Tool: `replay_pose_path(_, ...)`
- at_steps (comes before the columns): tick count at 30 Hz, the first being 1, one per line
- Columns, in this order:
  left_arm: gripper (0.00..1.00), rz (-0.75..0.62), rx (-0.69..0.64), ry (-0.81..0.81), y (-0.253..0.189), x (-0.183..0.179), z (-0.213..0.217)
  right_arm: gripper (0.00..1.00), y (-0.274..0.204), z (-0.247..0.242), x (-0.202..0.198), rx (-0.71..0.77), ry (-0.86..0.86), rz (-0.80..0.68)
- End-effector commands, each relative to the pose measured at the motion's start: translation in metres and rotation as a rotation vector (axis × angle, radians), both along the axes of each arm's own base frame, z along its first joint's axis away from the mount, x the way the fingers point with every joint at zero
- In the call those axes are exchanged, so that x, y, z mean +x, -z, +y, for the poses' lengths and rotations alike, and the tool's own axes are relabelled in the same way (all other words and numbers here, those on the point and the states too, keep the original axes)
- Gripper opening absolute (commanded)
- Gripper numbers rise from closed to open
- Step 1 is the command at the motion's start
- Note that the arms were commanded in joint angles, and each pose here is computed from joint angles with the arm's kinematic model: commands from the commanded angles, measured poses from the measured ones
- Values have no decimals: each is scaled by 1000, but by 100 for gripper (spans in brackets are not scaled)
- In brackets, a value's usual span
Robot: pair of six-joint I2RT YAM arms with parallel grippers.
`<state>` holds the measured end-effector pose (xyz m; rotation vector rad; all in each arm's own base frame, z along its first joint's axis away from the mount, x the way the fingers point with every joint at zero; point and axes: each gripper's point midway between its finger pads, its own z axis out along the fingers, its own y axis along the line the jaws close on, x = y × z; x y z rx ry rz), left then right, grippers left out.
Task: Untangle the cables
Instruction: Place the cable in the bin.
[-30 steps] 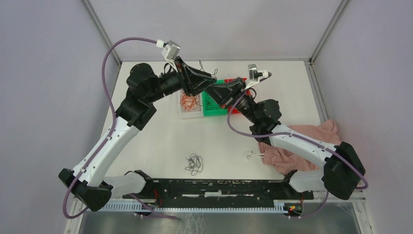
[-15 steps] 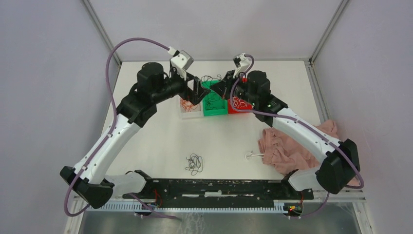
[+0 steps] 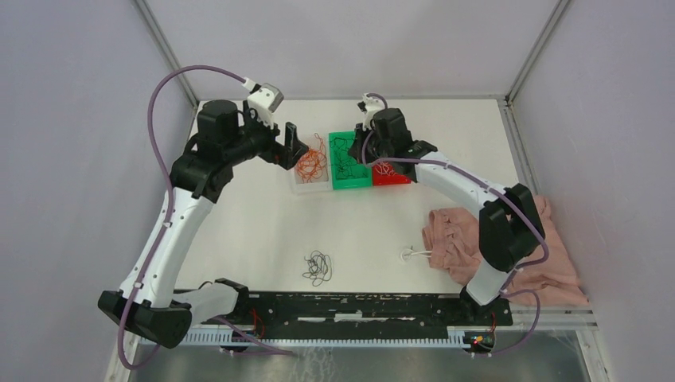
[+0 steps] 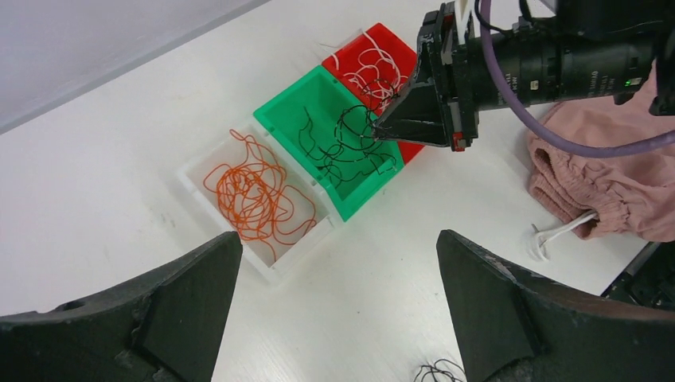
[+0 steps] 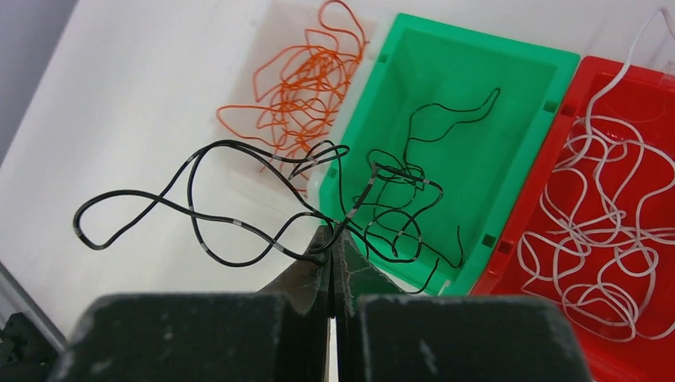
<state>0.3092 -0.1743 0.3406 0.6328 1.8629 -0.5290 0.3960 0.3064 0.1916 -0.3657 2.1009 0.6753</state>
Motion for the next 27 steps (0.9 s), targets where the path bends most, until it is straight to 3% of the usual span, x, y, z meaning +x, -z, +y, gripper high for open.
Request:
replay_pose_path(1,99,-42,18,5,-9,-6,14,0,3,2,30,-25,51,-5)
replay_pose_path(9,99,28,18,-37,-4,-2,37,0,55,0,65,-194,140,130)
replay_pose_path(15,99,1,-10,-19,-12,-1,36,3,85,-6,56,-282,165,281)
replay_pose_path(17,99,-3,-20,-14,-13,-1,35,12,80,-5,49,-277,152,316)
replay_pose_path(21,99,-3,-33,-5,-16,-2,33,51,61,-9,35,-269,117,367)
replay_pose_path(27,99,-17,-40,-14,-21,0,34,56,20,-16,23,-213,94,345)
